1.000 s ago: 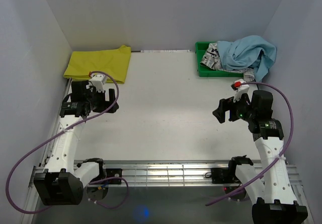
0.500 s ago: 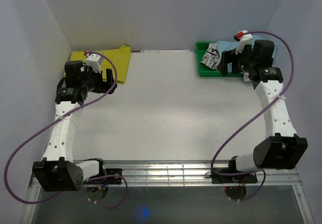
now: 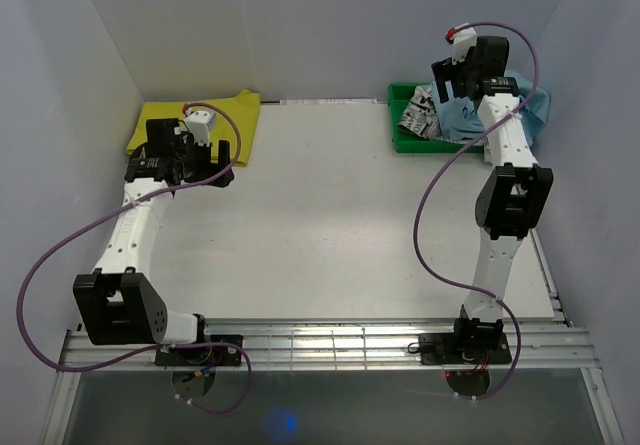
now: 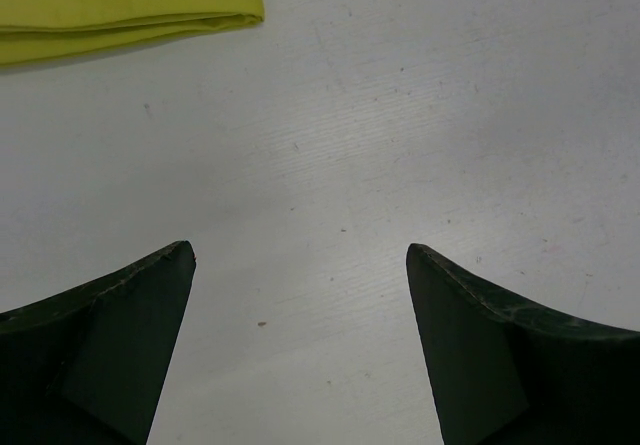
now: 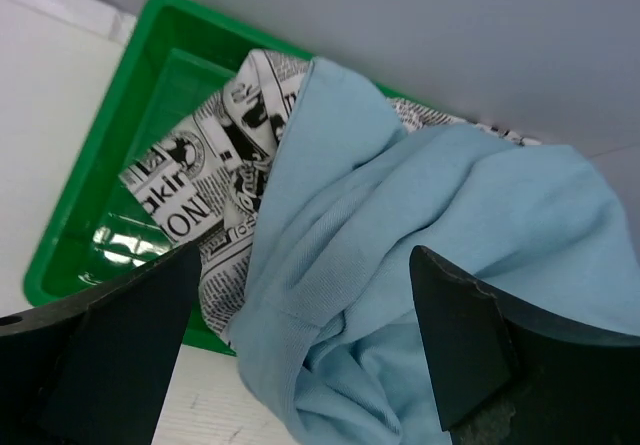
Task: Fold and stack the trousers
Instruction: Grab the trousers from the pile
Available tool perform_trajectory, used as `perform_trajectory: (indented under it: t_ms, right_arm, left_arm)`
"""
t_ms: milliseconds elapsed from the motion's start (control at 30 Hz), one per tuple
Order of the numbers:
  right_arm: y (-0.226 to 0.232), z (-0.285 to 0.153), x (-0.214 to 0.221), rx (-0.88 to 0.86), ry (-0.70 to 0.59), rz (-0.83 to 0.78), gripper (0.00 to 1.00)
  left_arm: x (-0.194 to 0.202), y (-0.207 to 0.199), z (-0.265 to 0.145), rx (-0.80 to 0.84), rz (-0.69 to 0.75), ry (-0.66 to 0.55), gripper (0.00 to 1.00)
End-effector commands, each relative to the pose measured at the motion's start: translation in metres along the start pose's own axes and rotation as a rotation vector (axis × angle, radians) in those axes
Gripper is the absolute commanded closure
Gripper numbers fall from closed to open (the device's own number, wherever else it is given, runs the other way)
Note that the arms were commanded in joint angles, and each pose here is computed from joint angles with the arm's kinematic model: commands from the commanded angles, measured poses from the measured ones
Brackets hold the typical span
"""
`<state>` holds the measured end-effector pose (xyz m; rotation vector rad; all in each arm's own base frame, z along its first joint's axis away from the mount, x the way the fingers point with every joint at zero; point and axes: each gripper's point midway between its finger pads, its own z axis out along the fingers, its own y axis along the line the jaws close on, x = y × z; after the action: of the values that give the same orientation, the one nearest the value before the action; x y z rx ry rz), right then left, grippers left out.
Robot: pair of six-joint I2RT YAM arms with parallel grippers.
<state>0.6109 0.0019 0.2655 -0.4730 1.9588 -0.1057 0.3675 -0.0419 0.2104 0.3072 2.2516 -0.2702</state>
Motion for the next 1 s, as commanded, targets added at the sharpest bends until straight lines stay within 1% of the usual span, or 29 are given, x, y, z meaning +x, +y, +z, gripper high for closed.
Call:
perform_trajectory:
  t_ms: [0,100,133,233,367,433,467,500,567,600,633,667,700,733,767,833,867,900,967]
  right_arm:
    - [-0.021,0.019,0.012,0.065,0.022,-0.097,0.1]
    - [-0.021,0.042,0.043,0.07,0.077,-0.111,0.1]
    - [-0.026,0.051,0.062,0.098,0.121,-0.111,0.1]
    - [-0.05,0.058,0.097,0.212,0.22,-0.099,0.1]
    - [-0.069,0.05,0.131,0.294,0.309,-0.063,0.1]
    - [-0.074,0.048,0.141,0.311,0.332,-0.062,0.06]
    - [-0.073,0.048,0.145,0.308,0.339,-0.061,0.03]
    - [-0.075,0.047,0.144,0.31,0.337,-0.06,0.12]
    - [-0.08,0.046,0.139,0.315,0.324,-0.059,0.36]
    - [-0.082,0.042,0.13,0.322,0.307,-0.059,0.55]
    - [-0.084,0.041,0.124,0.325,0.293,-0.06,0.63]
    - [-0.087,0.038,0.114,0.332,0.271,-0.061,0.72]
    - [-0.091,0.031,0.101,0.342,0.245,-0.061,0.89]
    - [-0.094,0.026,0.092,0.348,0.227,-0.061,0.92]
    - [-0.095,0.022,0.082,0.347,0.207,-0.062,0.92]
    - [-0.099,0.001,0.05,0.353,0.136,-0.044,0.92]
    - [-0.093,-0.005,0.036,0.316,0.092,-0.039,0.92]
    - [-0.092,-0.024,0.012,0.307,0.034,-0.023,0.92]
    - [-0.08,-0.043,-0.016,0.239,-0.055,0.0,0.92]
  left_arm:
    - [-0.006,0.011,-0.006,-0.058,0.032,0.002,0.02]
    - [0.002,0.017,-0.001,-0.08,0.038,0.035,0.02]
    - [0.004,0.018,0.0,-0.085,0.039,0.043,0.02]
    - [0.01,0.023,0.003,-0.103,0.051,0.066,0.02]
    - [0.019,0.026,0.007,-0.111,0.053,0.095,0.02]
    - [0.021,0.025,0.01,-0.102,0.049,0.102,0.02]
    - [0.022,0.024,0.011,-0.097,0.048,0.104,0.02]
    - [0.022,0.023,0.011,-0.091,0.047,0.105,0.02]
    - [0.022,0.023,0.013,-0.086,0.046,0.107,0.02]
    - [0.022,0.022,0.013,-0.083,0.044,0.106,0.02]
    - [0.022,0.022,0.013,-0.081,0.044,0.106,0.02]
    - [0.022,0.022,0.012,-0.081,0.046,0.104,0.02]
    - [0.023,0.022,0.013,-0.079,0.045,0.108,0.02]
    - [0.025,0.021,0.012,-0.078,0.042,0.113,0.02]
    - [0.026,0.021,0.012,-0.079,0.043,0.116,0.02]
    - [0.03,0.022,0.011,-0.09,0.04,0.124,0.02]
    - [0.031,0.022,0.008,-0.097,0.041,0.119,0.02]
    - [0.032,0.024,0.007,-0.107,0.039,0.118,0.02]
    - [0.036,0.029,0.006,-0.145,0.026,0.119,0.02]
